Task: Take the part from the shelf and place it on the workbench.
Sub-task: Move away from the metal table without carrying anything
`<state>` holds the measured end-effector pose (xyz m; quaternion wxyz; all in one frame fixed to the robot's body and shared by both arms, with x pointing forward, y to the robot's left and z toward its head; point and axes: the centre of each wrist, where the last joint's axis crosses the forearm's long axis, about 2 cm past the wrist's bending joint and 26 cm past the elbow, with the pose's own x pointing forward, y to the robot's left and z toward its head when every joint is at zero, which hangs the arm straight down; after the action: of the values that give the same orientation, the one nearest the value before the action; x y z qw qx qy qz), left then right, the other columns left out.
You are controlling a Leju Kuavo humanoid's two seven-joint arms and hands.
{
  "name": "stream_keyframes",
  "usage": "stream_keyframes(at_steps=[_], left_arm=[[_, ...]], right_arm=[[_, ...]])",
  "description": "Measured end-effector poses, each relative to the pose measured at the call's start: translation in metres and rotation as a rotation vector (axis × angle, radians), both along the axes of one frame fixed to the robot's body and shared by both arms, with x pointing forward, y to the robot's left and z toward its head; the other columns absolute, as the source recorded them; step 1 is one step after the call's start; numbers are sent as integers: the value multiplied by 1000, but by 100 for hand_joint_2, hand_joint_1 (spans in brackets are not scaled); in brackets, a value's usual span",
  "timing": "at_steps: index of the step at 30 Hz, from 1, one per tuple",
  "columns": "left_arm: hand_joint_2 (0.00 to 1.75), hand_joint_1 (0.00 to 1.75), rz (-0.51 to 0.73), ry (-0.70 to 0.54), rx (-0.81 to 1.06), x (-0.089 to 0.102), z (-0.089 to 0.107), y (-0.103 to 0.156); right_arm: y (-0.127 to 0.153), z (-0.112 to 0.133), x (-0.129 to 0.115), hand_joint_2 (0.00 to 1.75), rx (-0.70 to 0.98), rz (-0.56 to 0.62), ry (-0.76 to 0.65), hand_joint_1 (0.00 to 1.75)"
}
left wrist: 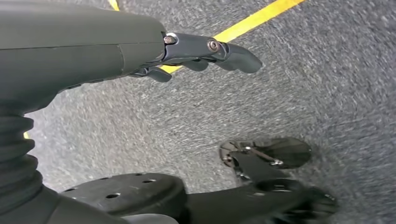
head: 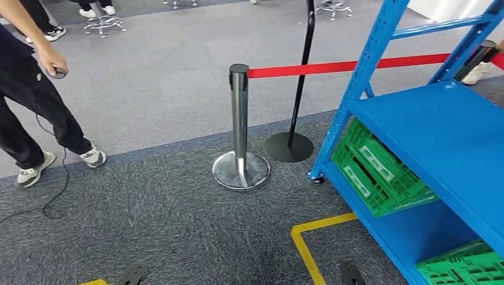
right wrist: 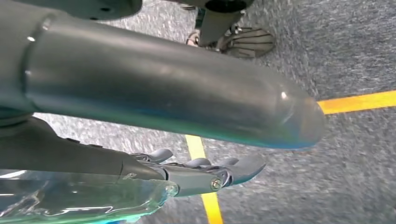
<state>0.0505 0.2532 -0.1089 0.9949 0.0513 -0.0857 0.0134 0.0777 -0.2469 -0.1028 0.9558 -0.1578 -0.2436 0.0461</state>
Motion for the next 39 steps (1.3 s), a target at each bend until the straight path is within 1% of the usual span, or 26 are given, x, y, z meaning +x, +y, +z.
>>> stream_keyframes(at_steps=[8, 12, 16, 19, 23, 27, 32, 39], left_arm=[[175, 0, -2, 1, -3, 0, 0, -1], [175, 0, -4, -2, 0, 1, 0, 0], [175, 0, -5, 3, 2, -1, 0, 0], [175, 0, -10, 1, 1, 0, 0, 0], [175, 0, -15, 0, 0, 0, 0, 0], [175, 0, -16, -3, 0, 2, 0, -1], [175, 0, -16, 3, 0, -1, 0, -1], [175, 0, -20, 0, -1, 1, 0, -1]], right_arm=[[0, 0, -2, 0, 0, 0, 5, 0], [0, -1, -9, 0, 0, -1, 19, 0], [0, -1, -5, 0, 1, -1, 12, 0], [0, -1, -7, 0, 2, -1, 17, 0], [0, 0, -2, 0, 2, 0, 9, 0], [0, 0, -2, 0, 3, -1, 11, 0], [1, 0, -1, 0, 5, 0, 7, 0], [1, 0, 0, 0, 5, 5, 7, 0]])
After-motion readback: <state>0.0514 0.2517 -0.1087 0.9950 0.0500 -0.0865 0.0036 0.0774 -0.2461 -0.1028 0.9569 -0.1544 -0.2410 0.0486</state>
